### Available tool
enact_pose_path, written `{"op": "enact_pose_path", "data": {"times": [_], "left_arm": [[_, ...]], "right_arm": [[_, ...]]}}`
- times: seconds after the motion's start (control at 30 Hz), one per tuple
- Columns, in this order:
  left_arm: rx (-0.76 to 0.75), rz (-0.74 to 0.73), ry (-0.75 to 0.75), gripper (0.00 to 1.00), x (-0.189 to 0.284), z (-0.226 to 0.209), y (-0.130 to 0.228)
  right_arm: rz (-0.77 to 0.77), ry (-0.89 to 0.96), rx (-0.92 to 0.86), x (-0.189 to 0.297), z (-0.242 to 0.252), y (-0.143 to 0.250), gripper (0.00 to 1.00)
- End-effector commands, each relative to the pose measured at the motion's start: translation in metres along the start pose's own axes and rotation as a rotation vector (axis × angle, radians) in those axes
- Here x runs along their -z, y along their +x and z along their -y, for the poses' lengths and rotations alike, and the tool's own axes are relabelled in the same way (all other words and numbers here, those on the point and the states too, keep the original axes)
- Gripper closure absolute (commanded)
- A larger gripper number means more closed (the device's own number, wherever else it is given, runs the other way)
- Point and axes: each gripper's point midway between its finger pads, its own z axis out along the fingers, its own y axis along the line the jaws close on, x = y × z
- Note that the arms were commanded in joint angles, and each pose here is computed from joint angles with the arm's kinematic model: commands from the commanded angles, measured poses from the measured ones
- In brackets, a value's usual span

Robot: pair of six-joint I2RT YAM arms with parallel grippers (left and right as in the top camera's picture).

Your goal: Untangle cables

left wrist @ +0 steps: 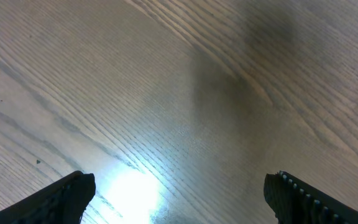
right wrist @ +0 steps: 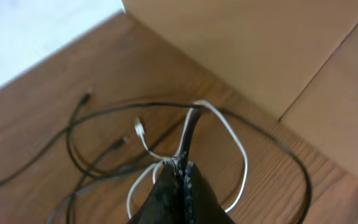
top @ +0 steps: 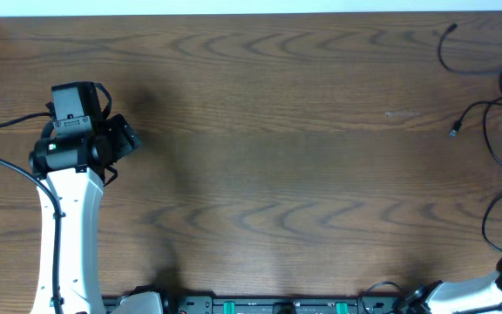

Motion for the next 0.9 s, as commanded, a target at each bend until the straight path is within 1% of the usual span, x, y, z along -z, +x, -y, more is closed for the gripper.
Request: {"op": "enact_pose_path", "data": {"times": [0.0, 0.07, 0.1, 0.23, 0.4, 0.47, 0.67, 0.77, 0.87], "left_arm": [[-0.004, -0.003, -0.006, 0.08, -0.001, -0.002, -0.001], [-0.004, -0.003, -0.007, 0.08, -0.001, -0.002, -0.001], [-0.004, -0.003, -0.007, 0.08, -0.001, -0.002, -0.001], [-0.005, -0.003, -0.007, 0.08, -0.001, -0.002, -0.001], [-0.005, -0.003, -0.007, 0.08, -0.001, -0.002, -0.001], [-0.005, -0.003, -0.007, 0.08, -0.001, -0.002, -0.001], [-0.005, -0.002, -0.01, 0.08, -0.001, -0.003, -0.001], [-0.005, -0.002, -0.01, 0.08, -0.001, -0.003, -0.001], [-0.006, -0.002, -0.01, 0.08, -0.001, -0.003, -0.001]], "right_arm": [[-0.03, -0.001, -0.017, -0.011, 0.004, 0.009, 0.68], [-0.049, -0.002, -0.019, -0.015, 0.004, 0.016, 0.16], [-0.051, -0.003, -0.019, -0.016, 0.004, 0.017, 0.01], [-0.059, -0.001, -0.02, -0.016, 0.005, 0.019, 0.01], [-0.117, -0.017, -0.028, -0.013, 0.002, 0.032, 0.01], [-0.108, -0.046, -0.029, -0.007, -0.004, 0.027, 0.01], [0.089, -0.06, -0.006, 0.038, -0.013, -0.037, 0.01], [0.188, 0.057, -0.098, 0.072, 0.004, -0.066, 0.01], [0.27, 0.158, -0.191, 0.108, 0.02, -0.086, 0.01]]}}
